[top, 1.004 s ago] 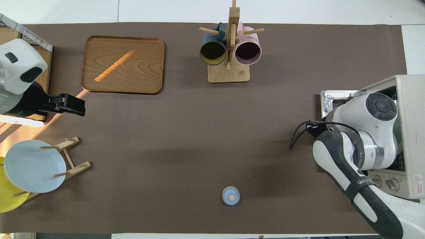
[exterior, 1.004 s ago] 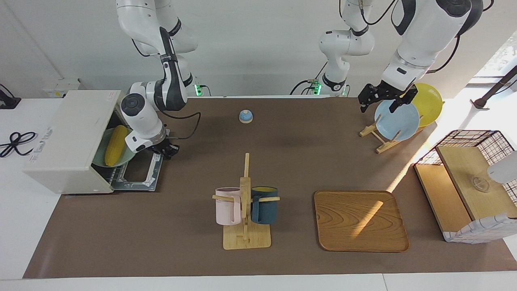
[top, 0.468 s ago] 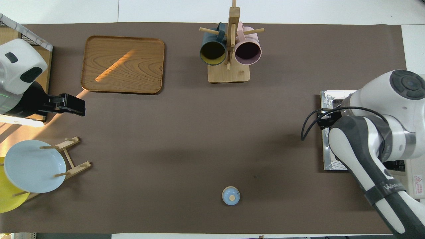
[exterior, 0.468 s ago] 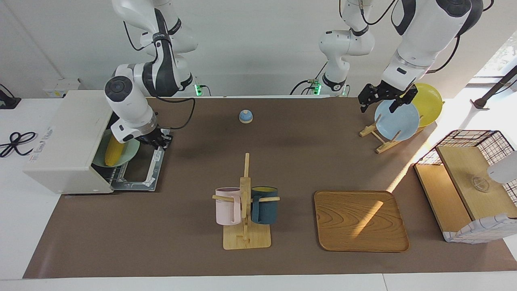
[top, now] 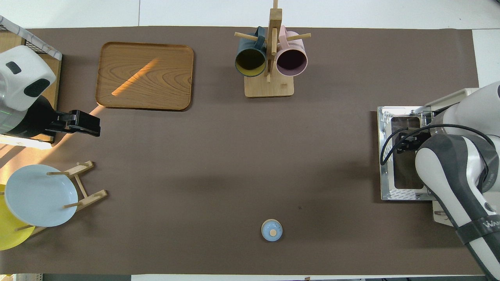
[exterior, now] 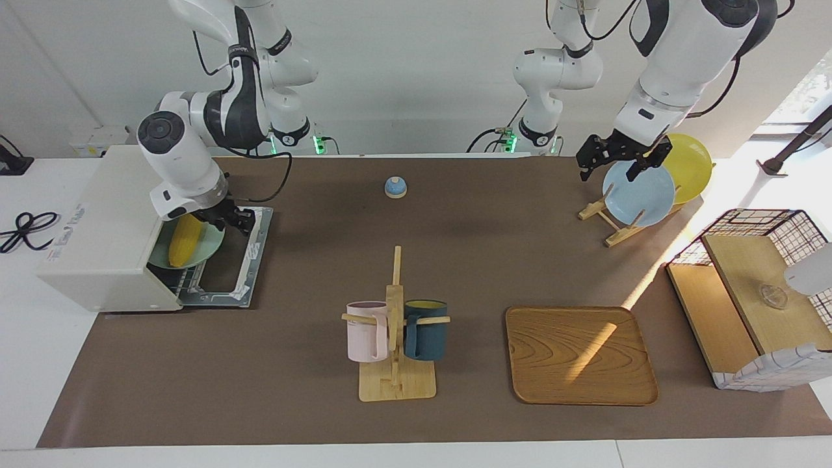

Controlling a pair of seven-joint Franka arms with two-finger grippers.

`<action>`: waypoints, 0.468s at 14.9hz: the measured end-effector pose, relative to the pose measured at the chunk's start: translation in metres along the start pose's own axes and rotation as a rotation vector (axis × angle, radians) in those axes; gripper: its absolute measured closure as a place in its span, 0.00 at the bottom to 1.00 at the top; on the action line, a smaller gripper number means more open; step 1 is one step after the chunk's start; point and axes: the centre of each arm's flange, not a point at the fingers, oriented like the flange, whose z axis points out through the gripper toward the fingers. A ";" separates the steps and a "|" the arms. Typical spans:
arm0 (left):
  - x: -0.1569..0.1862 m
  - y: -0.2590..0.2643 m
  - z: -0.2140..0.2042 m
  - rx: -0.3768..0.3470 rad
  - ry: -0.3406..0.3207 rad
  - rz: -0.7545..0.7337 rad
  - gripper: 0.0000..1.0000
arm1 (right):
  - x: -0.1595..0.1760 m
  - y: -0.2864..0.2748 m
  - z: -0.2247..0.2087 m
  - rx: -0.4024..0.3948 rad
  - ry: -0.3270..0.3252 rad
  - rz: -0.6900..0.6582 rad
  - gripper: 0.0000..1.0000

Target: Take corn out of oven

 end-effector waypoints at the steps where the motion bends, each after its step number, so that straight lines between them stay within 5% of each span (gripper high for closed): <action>1: 0.000 0.000 0.000 0.000 0.000 0.000 0.00 | 0.000 0.004 0.003 -0.003 0.008 -0.020 0.44; 7: 0.000 0.000 0.000 0.000 0.000 0.000 0.00 | -0.003 0.010 0.027 -0.027 0.033 -0.124 0.52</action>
